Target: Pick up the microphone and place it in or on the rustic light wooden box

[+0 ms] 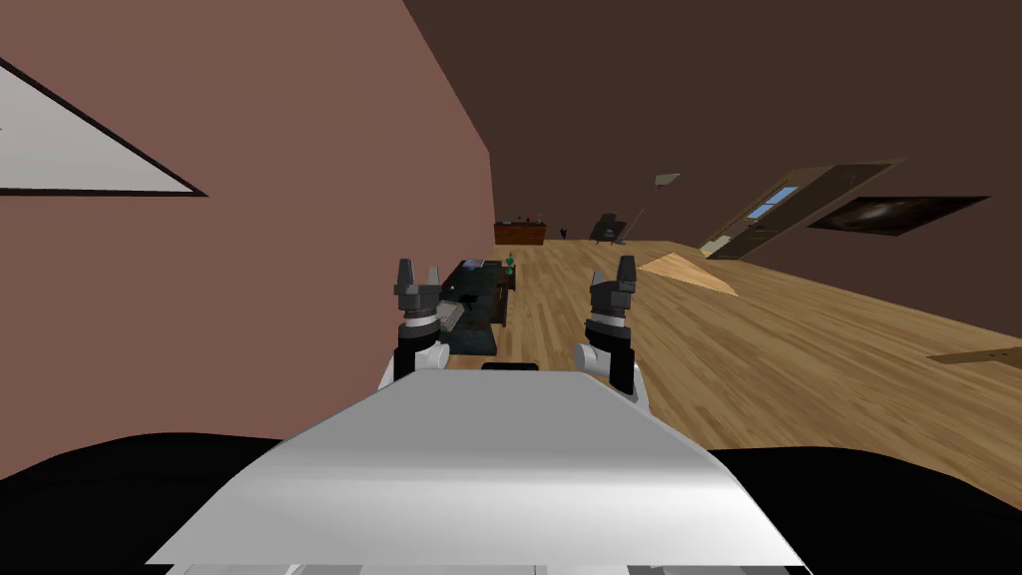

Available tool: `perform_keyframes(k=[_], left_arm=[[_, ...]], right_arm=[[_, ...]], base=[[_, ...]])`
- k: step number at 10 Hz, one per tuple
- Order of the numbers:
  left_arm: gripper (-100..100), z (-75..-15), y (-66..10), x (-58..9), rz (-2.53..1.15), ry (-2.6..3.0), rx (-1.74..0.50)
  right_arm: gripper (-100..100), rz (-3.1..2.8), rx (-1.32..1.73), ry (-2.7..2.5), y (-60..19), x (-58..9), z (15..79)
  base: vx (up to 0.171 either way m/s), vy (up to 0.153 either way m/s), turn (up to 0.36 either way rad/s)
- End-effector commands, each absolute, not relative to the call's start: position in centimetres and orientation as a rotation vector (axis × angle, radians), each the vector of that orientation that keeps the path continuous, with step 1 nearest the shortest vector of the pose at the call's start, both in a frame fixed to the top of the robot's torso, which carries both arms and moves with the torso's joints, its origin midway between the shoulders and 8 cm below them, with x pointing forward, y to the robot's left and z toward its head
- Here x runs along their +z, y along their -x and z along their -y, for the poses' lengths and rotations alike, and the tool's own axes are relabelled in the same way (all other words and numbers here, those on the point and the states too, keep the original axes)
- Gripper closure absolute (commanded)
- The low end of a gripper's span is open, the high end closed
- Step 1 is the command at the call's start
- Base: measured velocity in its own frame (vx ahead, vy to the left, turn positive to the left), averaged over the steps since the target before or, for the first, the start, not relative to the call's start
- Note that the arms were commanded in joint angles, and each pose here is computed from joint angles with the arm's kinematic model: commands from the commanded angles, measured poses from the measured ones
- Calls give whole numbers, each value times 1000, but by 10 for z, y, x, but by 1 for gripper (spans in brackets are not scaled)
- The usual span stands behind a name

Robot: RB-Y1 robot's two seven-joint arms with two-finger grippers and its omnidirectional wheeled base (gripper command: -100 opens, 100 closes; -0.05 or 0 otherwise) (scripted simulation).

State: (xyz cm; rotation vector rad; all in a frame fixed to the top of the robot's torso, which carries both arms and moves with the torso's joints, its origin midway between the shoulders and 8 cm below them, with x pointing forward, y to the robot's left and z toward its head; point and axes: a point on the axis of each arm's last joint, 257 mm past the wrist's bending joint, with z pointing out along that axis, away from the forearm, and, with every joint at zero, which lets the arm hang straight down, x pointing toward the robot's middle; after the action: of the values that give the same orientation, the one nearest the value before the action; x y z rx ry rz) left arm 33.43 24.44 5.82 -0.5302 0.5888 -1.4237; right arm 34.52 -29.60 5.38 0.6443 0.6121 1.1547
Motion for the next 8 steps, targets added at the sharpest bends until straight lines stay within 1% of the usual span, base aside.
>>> perform_keyframes(k=[1,3,4,6,7,8], left_arm=[[-100,-242,-341,47,-612,543,-1451],[-100,-242,-350,31,-632,571,-1491],[-100,-241,-354,24,-636,586,-1517],[-100,-243,-361,10,-648,618,-1541],[-100,-243,-366,2,-646,640,-1573],[-100,-244,-370,-6,-640,665,-1607]], right_arm=[[0,-612,1155,-644,-345,54,296],[0,-612,1155,-644,-345,54,296],[0,-612,1155,-644,-345,54,296],[0,-612,1155,-644,-345,54,296],[0,-612,1155,-644,-345,54,296],[0,-612,1155,-644,-345,54,296]], base=[[47,-60,-19],[95,-114,-10],[108,-155,-15],[73,-116,-1],[100,-143,-13],[155,-179,-9]])
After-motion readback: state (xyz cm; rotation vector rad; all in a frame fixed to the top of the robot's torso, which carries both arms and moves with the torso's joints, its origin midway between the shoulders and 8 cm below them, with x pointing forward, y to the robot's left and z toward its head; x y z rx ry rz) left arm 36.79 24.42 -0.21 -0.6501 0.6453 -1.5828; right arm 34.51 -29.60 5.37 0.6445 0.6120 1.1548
